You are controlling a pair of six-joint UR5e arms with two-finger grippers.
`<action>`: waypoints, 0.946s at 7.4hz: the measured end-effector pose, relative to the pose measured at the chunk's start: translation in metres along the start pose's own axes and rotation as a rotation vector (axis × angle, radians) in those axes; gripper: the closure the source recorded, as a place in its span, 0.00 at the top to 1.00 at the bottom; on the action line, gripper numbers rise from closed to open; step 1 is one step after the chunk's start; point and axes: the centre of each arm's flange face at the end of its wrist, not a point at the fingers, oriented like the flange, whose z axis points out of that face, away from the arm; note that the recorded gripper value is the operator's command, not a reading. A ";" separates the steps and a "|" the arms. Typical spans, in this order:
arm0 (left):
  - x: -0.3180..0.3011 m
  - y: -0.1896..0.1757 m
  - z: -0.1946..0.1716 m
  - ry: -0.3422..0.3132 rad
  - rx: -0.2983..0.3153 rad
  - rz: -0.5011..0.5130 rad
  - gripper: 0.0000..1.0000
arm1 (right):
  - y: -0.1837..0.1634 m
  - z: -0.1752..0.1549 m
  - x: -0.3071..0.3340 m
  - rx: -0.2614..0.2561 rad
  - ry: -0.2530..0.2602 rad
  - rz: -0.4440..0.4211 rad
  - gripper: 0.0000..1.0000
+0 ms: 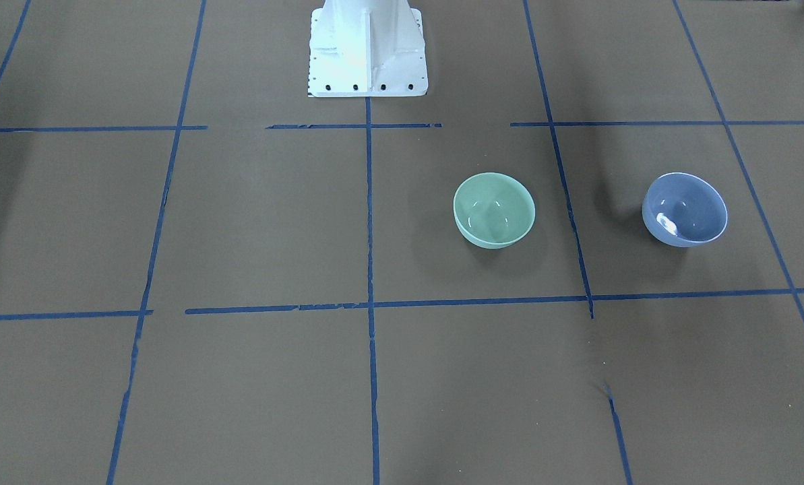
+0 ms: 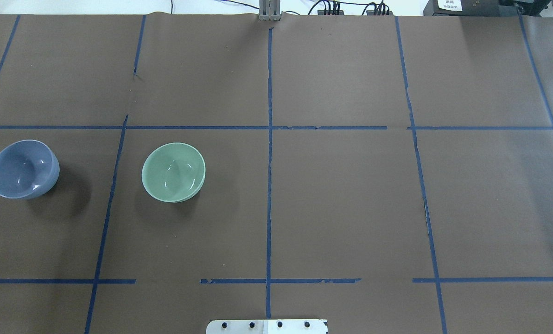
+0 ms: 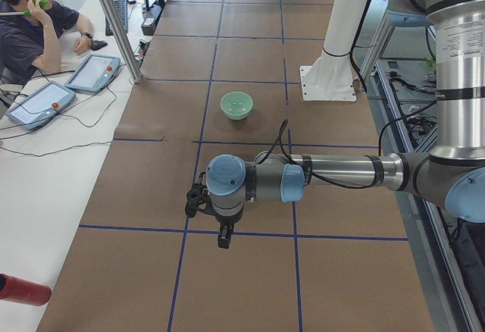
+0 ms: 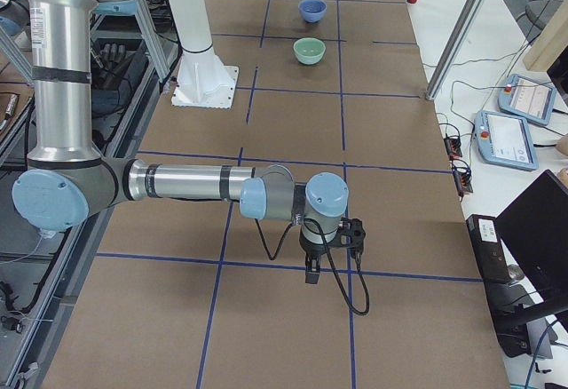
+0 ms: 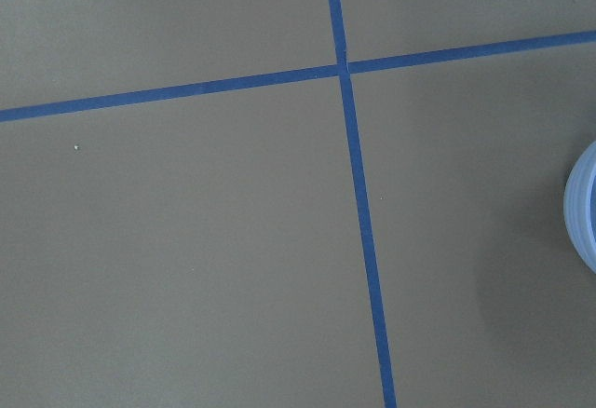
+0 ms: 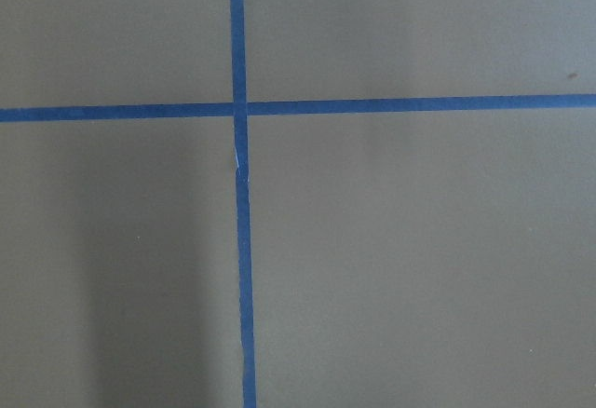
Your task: Stack blue bowl on green bowl
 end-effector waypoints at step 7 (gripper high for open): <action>0.005 -0.012 -0.003 0.001 0.011 0.000 1.00 | 0.000 0.000 0.000 0.000 0.000 0.000 1.00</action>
